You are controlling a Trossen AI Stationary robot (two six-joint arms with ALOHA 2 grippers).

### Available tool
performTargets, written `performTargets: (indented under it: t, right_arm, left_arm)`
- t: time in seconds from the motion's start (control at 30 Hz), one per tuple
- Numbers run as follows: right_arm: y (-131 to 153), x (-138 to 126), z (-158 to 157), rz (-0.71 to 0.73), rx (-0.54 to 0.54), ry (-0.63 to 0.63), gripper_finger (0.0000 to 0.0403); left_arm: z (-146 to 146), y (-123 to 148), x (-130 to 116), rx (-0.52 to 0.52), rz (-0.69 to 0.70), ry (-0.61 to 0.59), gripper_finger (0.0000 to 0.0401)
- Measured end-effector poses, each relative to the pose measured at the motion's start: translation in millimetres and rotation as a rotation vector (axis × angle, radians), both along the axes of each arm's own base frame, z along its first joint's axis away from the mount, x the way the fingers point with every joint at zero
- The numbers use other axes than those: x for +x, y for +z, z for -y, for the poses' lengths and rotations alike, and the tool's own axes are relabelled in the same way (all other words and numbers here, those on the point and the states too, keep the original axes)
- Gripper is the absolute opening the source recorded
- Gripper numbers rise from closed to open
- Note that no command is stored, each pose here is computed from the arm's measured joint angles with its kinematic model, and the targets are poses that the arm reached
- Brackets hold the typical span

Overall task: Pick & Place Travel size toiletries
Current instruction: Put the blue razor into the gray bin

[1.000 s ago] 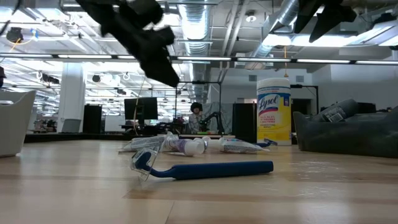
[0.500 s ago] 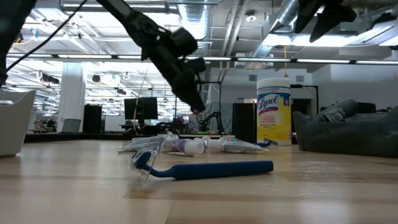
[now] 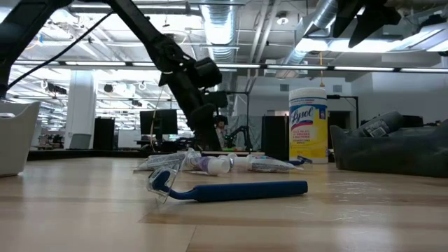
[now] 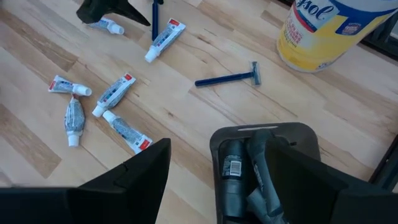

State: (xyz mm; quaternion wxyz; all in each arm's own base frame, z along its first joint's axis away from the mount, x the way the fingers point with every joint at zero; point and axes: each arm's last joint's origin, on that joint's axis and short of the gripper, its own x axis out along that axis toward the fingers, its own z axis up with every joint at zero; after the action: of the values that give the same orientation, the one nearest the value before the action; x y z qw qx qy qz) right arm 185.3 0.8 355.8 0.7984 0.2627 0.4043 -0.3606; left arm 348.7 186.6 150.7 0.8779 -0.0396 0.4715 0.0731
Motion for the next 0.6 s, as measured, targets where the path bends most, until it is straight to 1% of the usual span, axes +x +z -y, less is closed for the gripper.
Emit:
performTargets:
  t: [0.17,0.23,0.3,0.4,0.5,0.6]
  right_arm:
    - [-0.7,-1.1,-1.2,-0.015,0.013,0.011,0.0253]
    - [-0.7,-1.2,-2.6,-0.015,0.014,0.019,0.0253]
    - [-0.7,-1.2,-3.0,-0.015,0.015,0.021,0.0253]
    - [-0.7,-1.2,-3.0,-0.014,0.016,0.022,0.0253]
    - [-0.6,-1.1,-2.8,-0.013,0.015,0.02,0.0253]
    - [-0.7,-1.0,-2.9,-0.013,0.016,0.021,0.0253]
  left_arm:
    - [0.6,-19.6,2.9,-0.043,-0.032,-0.018,0.0237]
    - [1.6,-25.9,4.2,-0.045,-0.046,-0.022,0.0237]
    - [3.5,-25.5,5.1,-0.024,-0.056,-0.029,0.0237]
    - [5.6,-24.7,3.2,-0.037,-0.076,-0.035,0.0231]
    - [10.7,-25.0,0.4,-0.062,-0.123,-0.042,0.0214]
    - [19.8,-31.1,-2.7,-0.05,-0.16,-0.049,0.0181]
